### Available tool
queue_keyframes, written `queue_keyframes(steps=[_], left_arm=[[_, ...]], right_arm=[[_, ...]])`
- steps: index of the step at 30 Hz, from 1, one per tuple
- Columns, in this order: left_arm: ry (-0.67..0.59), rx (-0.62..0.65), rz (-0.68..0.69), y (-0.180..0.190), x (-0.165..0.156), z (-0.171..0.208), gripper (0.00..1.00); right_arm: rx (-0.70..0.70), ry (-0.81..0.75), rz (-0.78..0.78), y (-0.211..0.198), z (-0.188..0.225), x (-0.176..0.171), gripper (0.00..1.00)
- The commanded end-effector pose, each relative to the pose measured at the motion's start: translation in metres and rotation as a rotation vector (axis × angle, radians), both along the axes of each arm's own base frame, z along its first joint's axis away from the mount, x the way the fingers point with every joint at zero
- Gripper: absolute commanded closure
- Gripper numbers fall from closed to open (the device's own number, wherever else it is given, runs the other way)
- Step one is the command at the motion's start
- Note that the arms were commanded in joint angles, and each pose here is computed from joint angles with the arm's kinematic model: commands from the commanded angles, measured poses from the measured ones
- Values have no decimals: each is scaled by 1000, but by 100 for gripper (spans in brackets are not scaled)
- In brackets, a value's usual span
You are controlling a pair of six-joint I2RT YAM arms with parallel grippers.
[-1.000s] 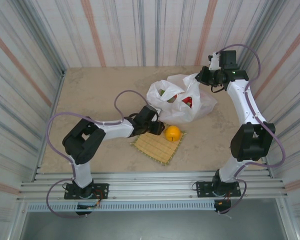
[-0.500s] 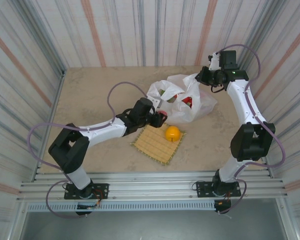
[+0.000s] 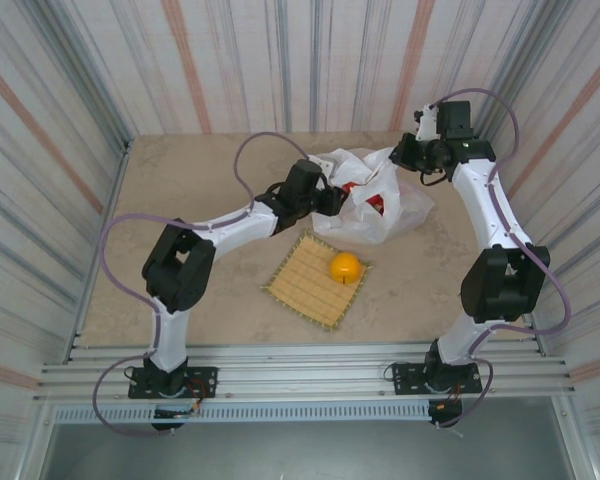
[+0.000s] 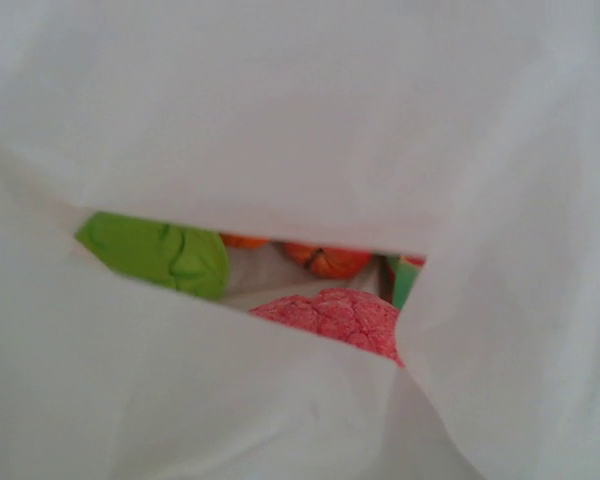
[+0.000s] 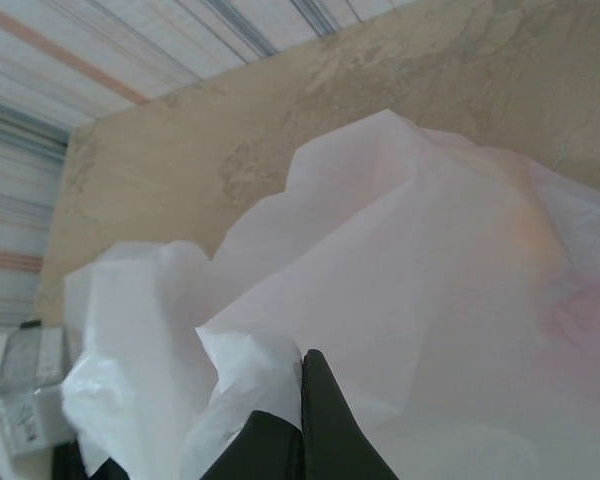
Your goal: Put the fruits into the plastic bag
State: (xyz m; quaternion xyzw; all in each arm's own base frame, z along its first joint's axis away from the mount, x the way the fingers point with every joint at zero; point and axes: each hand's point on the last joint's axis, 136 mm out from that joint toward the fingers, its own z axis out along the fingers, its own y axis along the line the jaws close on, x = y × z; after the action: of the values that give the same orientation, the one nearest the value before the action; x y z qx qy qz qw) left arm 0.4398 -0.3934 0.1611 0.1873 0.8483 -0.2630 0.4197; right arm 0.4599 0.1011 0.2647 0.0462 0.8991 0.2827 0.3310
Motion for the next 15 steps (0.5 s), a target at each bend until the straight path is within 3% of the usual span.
queue_keyframes(steps=[1, 15], left_arm=[[-40, -8, 2, -13, 13, 11, 41], [-118, -12, -42, -60, 28, -16, 37]], right_arm=[[-3, -6, 48, 10, 3, -7, 100], [27, -25, 26, 13, 14, 1, 100]])
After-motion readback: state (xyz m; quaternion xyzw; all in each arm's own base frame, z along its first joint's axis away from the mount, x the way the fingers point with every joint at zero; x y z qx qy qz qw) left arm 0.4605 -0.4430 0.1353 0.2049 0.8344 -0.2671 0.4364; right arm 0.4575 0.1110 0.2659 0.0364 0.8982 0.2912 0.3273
